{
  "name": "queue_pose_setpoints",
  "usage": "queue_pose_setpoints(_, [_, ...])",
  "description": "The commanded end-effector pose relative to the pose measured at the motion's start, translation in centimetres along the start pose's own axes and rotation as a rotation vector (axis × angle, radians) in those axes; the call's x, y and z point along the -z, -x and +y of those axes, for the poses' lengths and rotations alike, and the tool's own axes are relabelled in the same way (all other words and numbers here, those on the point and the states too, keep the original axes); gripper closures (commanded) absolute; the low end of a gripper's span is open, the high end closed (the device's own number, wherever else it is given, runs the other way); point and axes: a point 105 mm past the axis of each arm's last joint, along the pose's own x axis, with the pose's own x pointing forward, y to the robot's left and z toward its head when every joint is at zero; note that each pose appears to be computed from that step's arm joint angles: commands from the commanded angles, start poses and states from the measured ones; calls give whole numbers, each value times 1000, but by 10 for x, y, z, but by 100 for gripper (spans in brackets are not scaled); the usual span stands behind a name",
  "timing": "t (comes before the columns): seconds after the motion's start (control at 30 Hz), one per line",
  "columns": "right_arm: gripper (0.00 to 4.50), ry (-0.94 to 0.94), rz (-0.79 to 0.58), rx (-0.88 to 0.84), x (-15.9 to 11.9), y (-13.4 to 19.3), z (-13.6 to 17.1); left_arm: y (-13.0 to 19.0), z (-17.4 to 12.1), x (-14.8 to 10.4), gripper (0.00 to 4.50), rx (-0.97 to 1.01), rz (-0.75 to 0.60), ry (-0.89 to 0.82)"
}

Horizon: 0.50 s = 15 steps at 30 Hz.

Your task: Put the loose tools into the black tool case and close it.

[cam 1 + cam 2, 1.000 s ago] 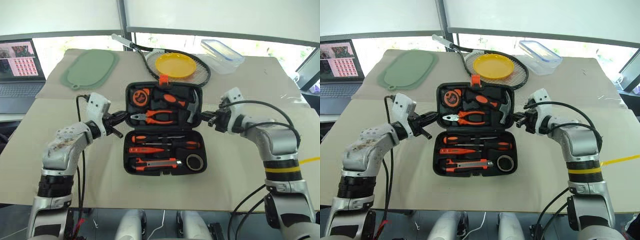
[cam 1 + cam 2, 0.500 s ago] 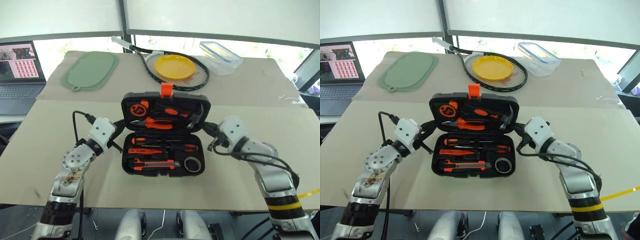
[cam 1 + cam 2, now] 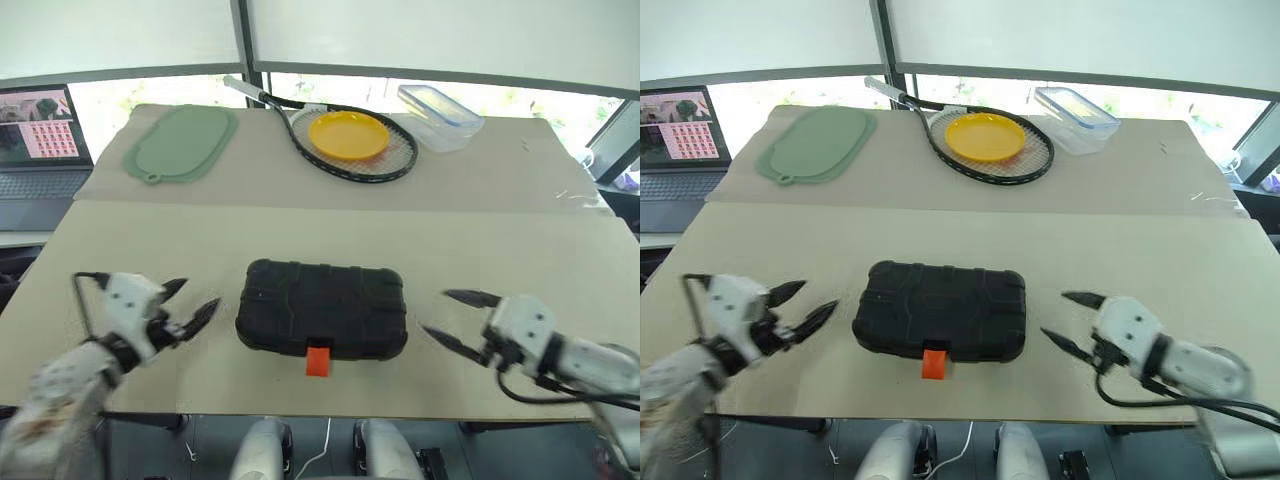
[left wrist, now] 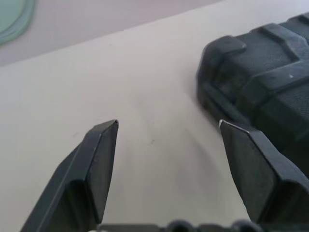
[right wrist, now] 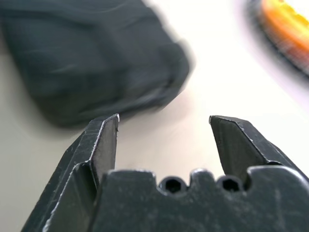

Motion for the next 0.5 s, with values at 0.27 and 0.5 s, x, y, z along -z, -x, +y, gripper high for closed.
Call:
queue_pose_setpoints(0.27, [352, -116, 2, -493, -4, -11, 63, -74, 19, -10, 322, 297, 90, -241])
queue_pose_setpoints(0.5, [450, -77, -55, -484, -6, -42, 55, -138, -6, -19, 445, 432, 61, -406])
